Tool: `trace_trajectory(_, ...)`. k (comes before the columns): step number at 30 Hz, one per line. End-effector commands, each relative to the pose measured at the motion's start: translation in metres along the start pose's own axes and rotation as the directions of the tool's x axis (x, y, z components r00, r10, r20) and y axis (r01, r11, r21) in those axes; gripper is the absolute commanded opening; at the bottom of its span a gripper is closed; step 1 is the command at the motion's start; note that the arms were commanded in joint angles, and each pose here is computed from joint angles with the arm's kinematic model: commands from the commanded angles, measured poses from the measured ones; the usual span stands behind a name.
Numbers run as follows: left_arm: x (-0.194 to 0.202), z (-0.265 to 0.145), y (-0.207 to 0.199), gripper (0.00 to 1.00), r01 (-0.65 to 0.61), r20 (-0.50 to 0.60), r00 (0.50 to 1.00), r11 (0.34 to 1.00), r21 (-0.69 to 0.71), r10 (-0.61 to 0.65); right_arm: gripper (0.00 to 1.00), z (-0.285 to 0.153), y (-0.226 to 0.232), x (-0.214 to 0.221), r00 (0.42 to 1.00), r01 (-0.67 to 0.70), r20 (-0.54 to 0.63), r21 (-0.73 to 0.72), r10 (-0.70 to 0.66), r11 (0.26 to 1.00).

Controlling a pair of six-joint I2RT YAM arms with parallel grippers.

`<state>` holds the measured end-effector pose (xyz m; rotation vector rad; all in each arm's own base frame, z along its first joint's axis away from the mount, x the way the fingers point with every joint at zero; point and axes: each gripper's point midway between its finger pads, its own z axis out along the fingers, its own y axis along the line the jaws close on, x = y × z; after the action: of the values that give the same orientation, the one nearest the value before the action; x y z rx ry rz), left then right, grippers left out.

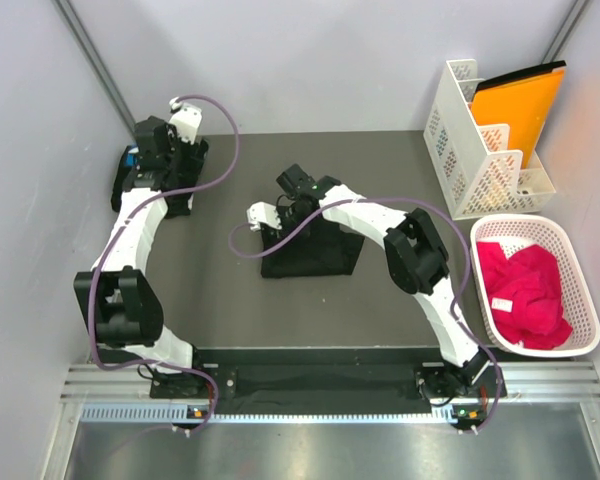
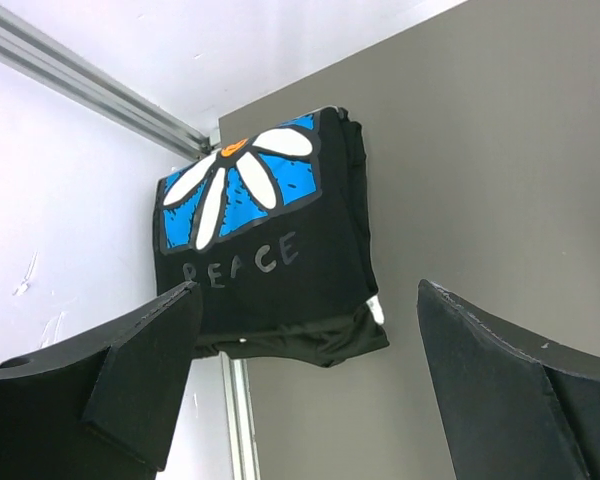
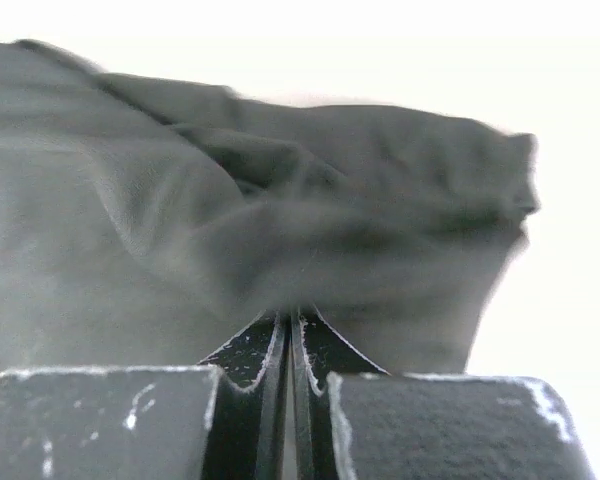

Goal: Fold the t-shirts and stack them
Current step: Fold the tshirt

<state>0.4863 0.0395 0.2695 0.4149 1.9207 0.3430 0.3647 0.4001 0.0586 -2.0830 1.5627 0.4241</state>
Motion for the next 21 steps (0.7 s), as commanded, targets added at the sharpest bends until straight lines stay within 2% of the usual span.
trace_trajectory(1,-0.009,-0.011,0.001,0.92,0.007,0.04,0.999,1.0,0.012,-0.007,0.0,-0.013,-0.058,-0.031,0.995,0.06,0.059,0.254,-0.078,0.965)
trace_trajectory(7,-0.009,-0.006,-0.003,0.92,0.025,0.039,0.999,0.999,0.025,-0.026,0.0,-0.023,-0.078,-0.043,0.989,0.1,0.067,0.329,-0.129,0.939)
trace_trajectory(13,-0.011,-0.005,-0.004,0.92,0.016,0.042,0.999,0.999,0.035,-0.017,0.0,-0.012,-0.08,-0.032,0.992,0.095,0.043,0.334,-0.116,0.938)
trace_trajectory(15,-0.012,-0.005,-0.012,0.92,0.004,0.048,0.999,0.997,0.08,-0.008,0.0,-0.016,-0.084,-0.03,0.996,0.073,0.027,0.358,-0.088,0.931)
trace_trajectory(16,-0.009,-0.007,-0.021,0.93,-0.033,0.041,0.999,0.99,0.135,0.027,0.0,-0.02,-0.09,-0.028,0.997,0.058,0.018,0.387,-0.071,0.92)
trace_trajectory(17,-0.013,-0.012,-0.041,0.93,-0.062,0.075,0.996,0.967,0.249,0.045,0.0,-0.03,-0.095,-0.028,0.999,0.025,0.022,0.415,-0.038,0.91)
trace_trajectory(19,-0.004,-0.023,-0.067,0.99,-0.166,0.106,0.985,0.905,0.392,0.134,0.19,-0.049,-0.107,-0.011,0.999,-0.046,0.031,0.447,0.037,0.893)
trace_trajectory(20,-0.008,-0.031,-0.081,0.99,-0.196,0.159,0.978,0.867,0.457,0.137,0.37,-0.064,-0.112,-0.008,0.994,-0.112,0.066,0.459,0.092,0.881)
trace_trajectory(21,-0.007,-0.034,-0.086,0.99,-0.23,0.185,0.97,0.846,0.48,0.159,0.42,-0.071,-0.109,0.0,0.988,-0.155,0.084,0.423,0.132,0.893)
